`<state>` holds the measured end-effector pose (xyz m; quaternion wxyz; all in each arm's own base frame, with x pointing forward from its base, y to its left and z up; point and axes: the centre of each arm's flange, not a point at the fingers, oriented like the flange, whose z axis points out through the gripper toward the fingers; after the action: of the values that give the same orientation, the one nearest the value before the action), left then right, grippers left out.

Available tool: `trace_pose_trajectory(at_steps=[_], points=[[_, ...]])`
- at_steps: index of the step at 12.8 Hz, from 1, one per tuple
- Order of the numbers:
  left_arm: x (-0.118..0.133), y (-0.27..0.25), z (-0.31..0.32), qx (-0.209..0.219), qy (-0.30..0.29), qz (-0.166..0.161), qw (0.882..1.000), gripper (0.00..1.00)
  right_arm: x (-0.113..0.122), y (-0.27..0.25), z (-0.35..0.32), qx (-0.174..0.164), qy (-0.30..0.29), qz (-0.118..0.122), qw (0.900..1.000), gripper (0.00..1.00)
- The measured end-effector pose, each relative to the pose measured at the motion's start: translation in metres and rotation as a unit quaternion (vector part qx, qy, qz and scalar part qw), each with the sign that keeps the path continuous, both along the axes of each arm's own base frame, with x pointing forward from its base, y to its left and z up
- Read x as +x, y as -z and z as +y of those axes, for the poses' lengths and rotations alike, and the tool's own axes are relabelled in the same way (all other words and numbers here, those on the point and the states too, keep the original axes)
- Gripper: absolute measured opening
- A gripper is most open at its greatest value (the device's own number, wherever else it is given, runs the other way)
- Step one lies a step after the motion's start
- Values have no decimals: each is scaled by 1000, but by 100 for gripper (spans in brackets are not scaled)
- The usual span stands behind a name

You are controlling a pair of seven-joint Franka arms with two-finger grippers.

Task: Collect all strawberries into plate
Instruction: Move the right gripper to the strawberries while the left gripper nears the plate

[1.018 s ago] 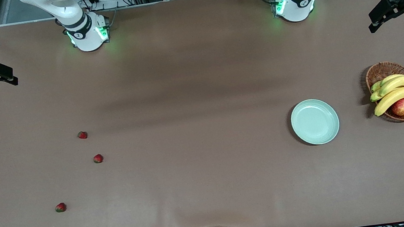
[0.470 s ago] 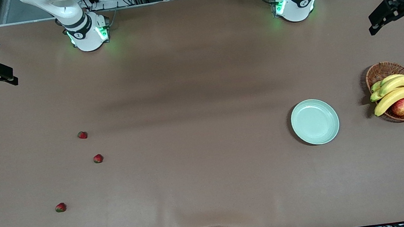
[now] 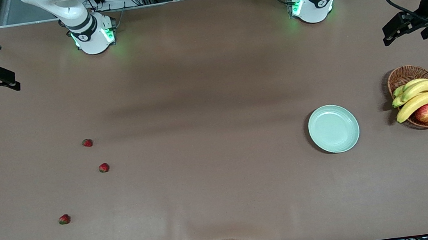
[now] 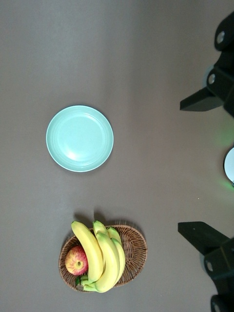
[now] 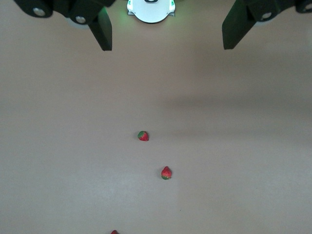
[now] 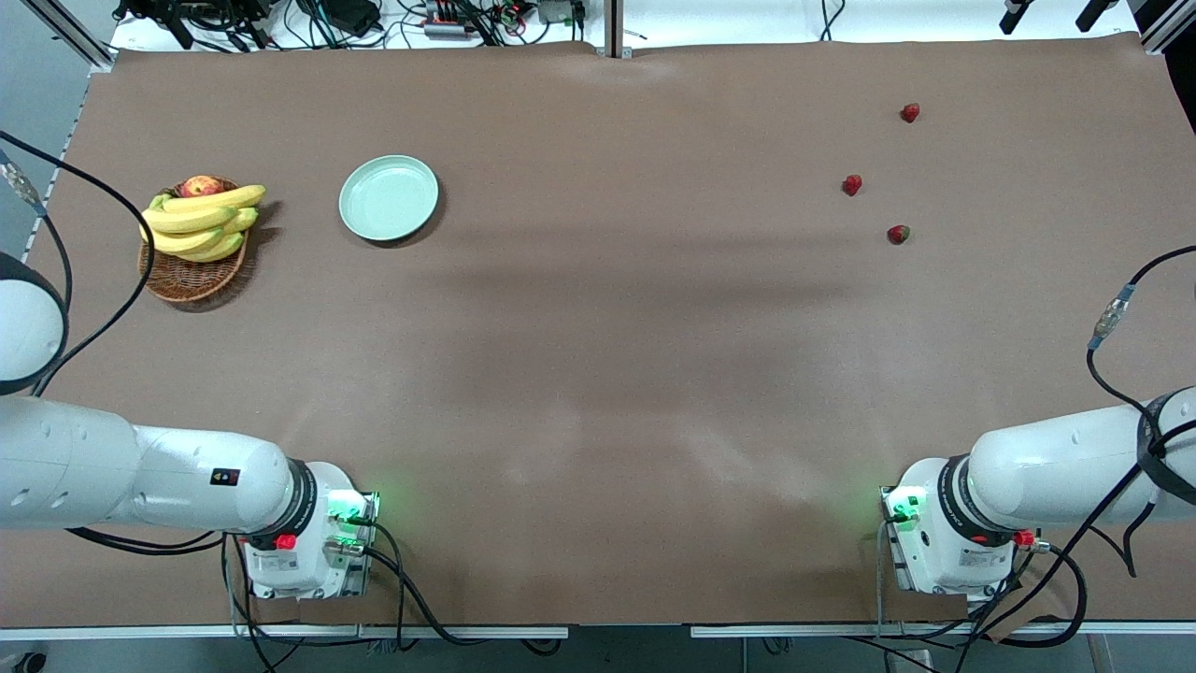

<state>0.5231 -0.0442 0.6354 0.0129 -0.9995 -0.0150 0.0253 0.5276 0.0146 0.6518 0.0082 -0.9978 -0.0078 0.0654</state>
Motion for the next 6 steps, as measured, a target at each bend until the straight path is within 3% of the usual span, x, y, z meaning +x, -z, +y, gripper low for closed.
trace_pose_trajectory(at_steps=[3,6], points=[[7,22,0,0,-1,3,1000,100,11,25,0,0,0,6,1000,100],[14,53,3,0,-3,-2,1000,100,34,86,0,0,1,40,999,100]])
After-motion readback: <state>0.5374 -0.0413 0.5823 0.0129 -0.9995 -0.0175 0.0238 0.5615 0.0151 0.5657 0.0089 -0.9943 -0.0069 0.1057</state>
